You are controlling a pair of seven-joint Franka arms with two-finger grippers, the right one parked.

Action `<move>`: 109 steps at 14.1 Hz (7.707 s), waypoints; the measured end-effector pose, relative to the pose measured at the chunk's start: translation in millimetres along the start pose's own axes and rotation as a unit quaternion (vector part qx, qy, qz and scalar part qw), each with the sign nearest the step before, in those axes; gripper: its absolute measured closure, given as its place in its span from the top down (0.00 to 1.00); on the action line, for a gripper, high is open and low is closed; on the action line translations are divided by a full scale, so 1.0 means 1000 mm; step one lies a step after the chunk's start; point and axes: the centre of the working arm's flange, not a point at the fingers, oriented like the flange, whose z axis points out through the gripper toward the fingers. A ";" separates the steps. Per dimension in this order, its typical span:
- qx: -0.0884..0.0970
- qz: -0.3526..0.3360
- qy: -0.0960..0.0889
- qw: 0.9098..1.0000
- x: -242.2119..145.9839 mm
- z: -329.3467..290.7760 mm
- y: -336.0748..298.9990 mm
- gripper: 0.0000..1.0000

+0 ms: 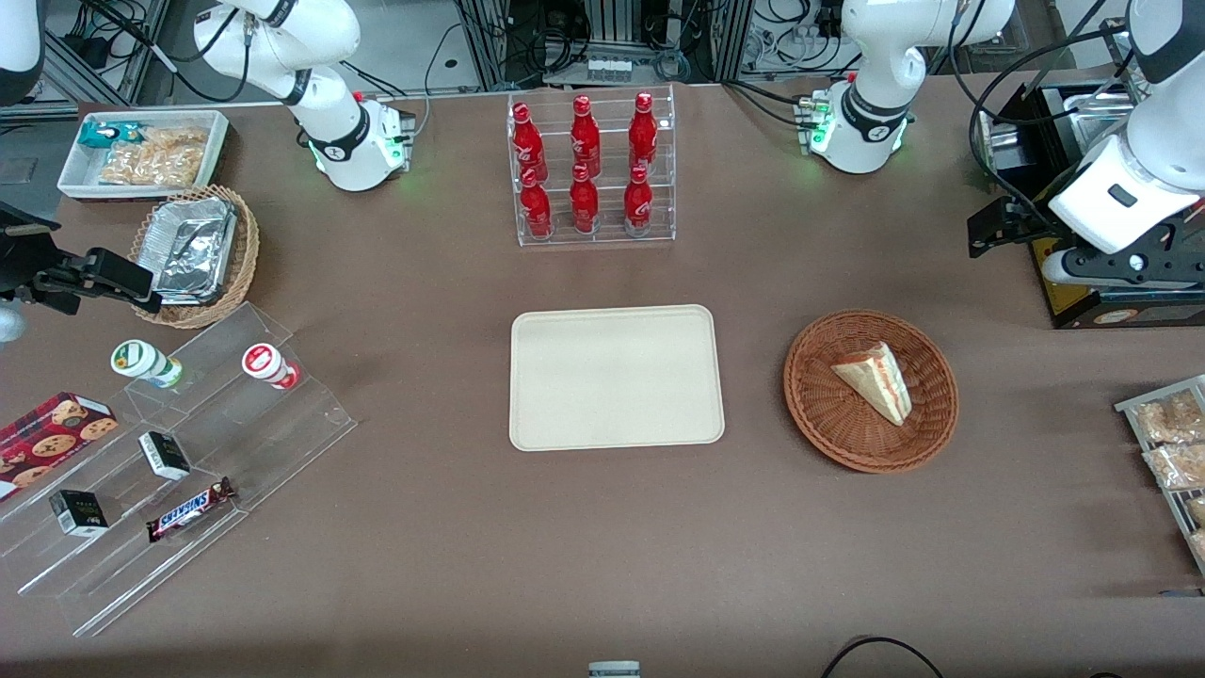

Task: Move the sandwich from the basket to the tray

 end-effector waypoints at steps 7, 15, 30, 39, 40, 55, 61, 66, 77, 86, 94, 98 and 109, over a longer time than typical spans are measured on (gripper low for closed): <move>0.000 0.001 -0.036 0.999 0.013 0.045 0.002 1.00; -0.001 -0.020 -0.002 1.000 0.028 0.189 0.007 1.00; -0.040 -0.416 0.067 0.906 0.024 0.315 0.036 1.00; -0.042 -0.467 0.059 0.881 0.038 0.344 0.024 0.77; -0.045 -0.474 0.063 0.877 0.042 0.338 0.025 0.66; 0.004 -0.218 0.010 0.976 0.073 0.238 0.189 0.11; 0.013 -0.132 0.004 0.991 0.069 0.273 0.321 0.11; 0.009 -0.106 0.008 0.994 0.057 0.302 0.405 0.11; -0.028 -0.098 0.044 0.994 0.045 0.350 0.463 0.26; -0.025 -0.118 0.054 0.991 0.051 0.264 0.442 1.00; 0.025 -0.171 0.014 0.985 0.101 0.231 0.297 1.00; 0.020 -0.145 0.006 0.989 0.102 0.198 0.196 1.00; 0.000 -0.051 -0.004 0.999 0.038 0.072 0.004 1.00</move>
